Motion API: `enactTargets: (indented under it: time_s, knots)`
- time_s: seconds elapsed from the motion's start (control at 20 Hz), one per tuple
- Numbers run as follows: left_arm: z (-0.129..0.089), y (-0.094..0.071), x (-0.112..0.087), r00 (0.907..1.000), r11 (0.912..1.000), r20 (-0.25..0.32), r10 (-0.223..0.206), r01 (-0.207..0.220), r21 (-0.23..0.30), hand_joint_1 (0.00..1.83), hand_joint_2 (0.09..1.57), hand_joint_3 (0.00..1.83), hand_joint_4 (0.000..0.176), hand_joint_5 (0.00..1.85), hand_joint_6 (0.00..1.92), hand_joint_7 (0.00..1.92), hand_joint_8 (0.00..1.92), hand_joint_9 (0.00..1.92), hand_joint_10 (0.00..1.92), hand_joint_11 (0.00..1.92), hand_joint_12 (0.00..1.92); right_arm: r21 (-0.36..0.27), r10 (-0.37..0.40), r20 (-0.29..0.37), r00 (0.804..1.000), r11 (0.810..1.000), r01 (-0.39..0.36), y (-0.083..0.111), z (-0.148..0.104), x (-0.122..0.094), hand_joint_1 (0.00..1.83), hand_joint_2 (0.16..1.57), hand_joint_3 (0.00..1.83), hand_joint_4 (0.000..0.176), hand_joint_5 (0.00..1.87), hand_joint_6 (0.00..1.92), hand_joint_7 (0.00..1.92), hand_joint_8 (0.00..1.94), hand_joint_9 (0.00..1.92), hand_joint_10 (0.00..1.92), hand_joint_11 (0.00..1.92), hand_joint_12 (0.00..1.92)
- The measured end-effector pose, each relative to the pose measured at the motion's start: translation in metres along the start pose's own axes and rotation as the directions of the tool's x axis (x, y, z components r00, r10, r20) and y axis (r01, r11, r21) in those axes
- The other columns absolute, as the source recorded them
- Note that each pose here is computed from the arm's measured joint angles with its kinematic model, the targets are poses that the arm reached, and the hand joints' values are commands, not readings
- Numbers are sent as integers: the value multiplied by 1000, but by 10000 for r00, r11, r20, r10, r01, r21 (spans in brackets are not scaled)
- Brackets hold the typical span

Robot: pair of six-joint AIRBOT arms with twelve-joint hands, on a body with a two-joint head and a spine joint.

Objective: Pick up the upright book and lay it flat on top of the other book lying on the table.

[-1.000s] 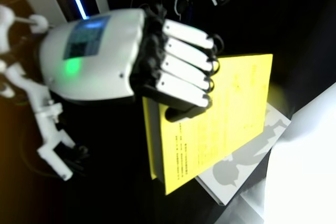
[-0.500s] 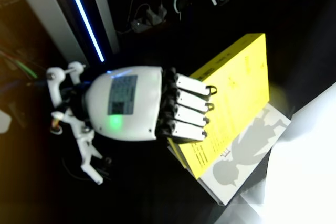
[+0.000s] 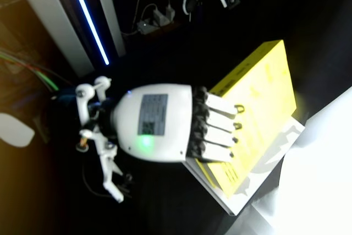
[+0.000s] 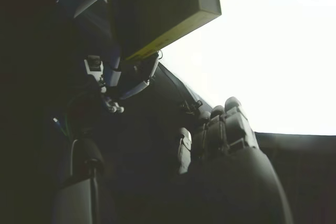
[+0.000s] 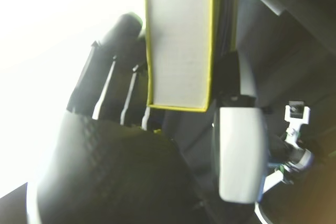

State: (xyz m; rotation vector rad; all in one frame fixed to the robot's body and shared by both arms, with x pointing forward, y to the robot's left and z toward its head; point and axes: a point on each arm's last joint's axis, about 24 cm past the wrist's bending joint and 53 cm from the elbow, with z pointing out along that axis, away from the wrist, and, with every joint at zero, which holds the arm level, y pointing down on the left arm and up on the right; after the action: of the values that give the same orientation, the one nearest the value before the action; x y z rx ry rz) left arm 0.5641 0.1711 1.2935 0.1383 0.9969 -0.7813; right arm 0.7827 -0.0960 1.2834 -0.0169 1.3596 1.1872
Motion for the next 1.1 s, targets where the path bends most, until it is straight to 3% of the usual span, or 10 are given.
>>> enactTargets:
  time_s: [0.25, 0.3, 0.4, 0.5, 0.55, 0.65, 0.75, 0.95, 1.05, 1.1]
  knots:
    - [0, 1, -3, 9999, 10000, 147, -90, 91, -32, 456, 982, 0, 176, 0, 0, 0, 0, 0, 0, 0, 0, 408, 141, 199, 9997, 9991, -149, -12, 2, -8, 1385, 1117, 0, 0, 765, 1075, 1108, 769, 977, 1317, 797, 1599]
    - [0, 1, -4, 9998, 9999, 174, -98, 98, -28, 455, 981, 0, 176, 0, 0, 0, 0, 0, 0, 0, 0, 419, 148, 212, 9997, 9990, -157, -12, 1, -9, 1251, 1200, 4, 0, 625, 1329, 987, 1085, 939, 1160, 689, 1633]
    - [0, 1, -5, 9998, 9999, 191, -102, 103, -37, 466, 983, 0, 176, 0, 0, 0, 0, 0, 0, 0, 0, 512, 167, 152, 9997, 9985, -175, -13, -3, -9, 524, 1372, 36, 0, 78, 757, 459, 651, 498, 1184, 279, 1747]
    - [0, 3, -5, 9997, 9999, 221, -105, 108, -109, 451, 972, 0, 176, 0, 0, 0, 0, 0, 0, 0, 0, 983, 62, -238, 9997, 9952, -38, -25, -10, 1, 109, 1410, 22, 0, 2, 128, 149, 247, 41, 986, 10, 1564]
    - [0, 4, -5, 9997, 9998, 234, -107, 111, -169, 431, 962, 0, 176, 0, 0, 0, 0, 0, 0, 0, 0, 1330, 159, -528, 9985, 9911, -87, -35, -15, 11, 92, 1388, 6, 0, 0, 25, 36, 80, 7, 577, 1, 1192]
    - [0, 4, -6, 9997, 9998, 240, -108, 113, -187, 424, 956, 0, 176, 0, 0, 0, 0, 0, 0, 0, 0, 1848, 536, -797, 9954, 9820, -381, -48, -20, 18, 93, 1355, 0, 0, 0, 0, 0, 3, 0, 180, 0, 609]
    - [0, 4, -5, 9997, 9998, 232, -106, 110, -154, 450, 979, 3, 176, 0, 0, 0, 0, 0, 0, 0, 0, 2216, 707, -995, 9925, 9740, -472, -57, -25, 27, 122, 1269, 0, 0, 0, 0, 0, 0, 0, 6, 0, 58]
    - [-1, 6, -6, 9997, 9997, 240, -107, 113, -238, 471, 998, 7, 176, 0, 0, 0, 0, 0, 0, 0, 0, 1796, 1846, -1100, 9766, 9701, -1631, -45, -30, 38, 183, 1229, 0, 2, 0, 0, 0, 0, 0, 0, 0, 0]
    - [-1, 7, -6, 9996, 9995, 256, -109, 117, -293, 475, 1006, 9, 172, 0, 0, 0, 0, 0, 0, 0, 0, 1430, 1937, -1167, 9741, 9739, -1765, -37, -30, 37, 159, 1209, 0, 21, 0, 0, 0, 0, 0, 0, 0, 0]
    - [-2, 8, -6, 9996, 9995, 248, -100, 108, -311, 488, 1001, 5, 175, 0, 0, 0, 0, 0, 0, 0, 0, 1280, 1948, -1168, 9739, 9753, -1798, -32, -31, 37, 204, 1191, 0, 52, 0, 0, 0, 0, 0, 0, 0, 0]
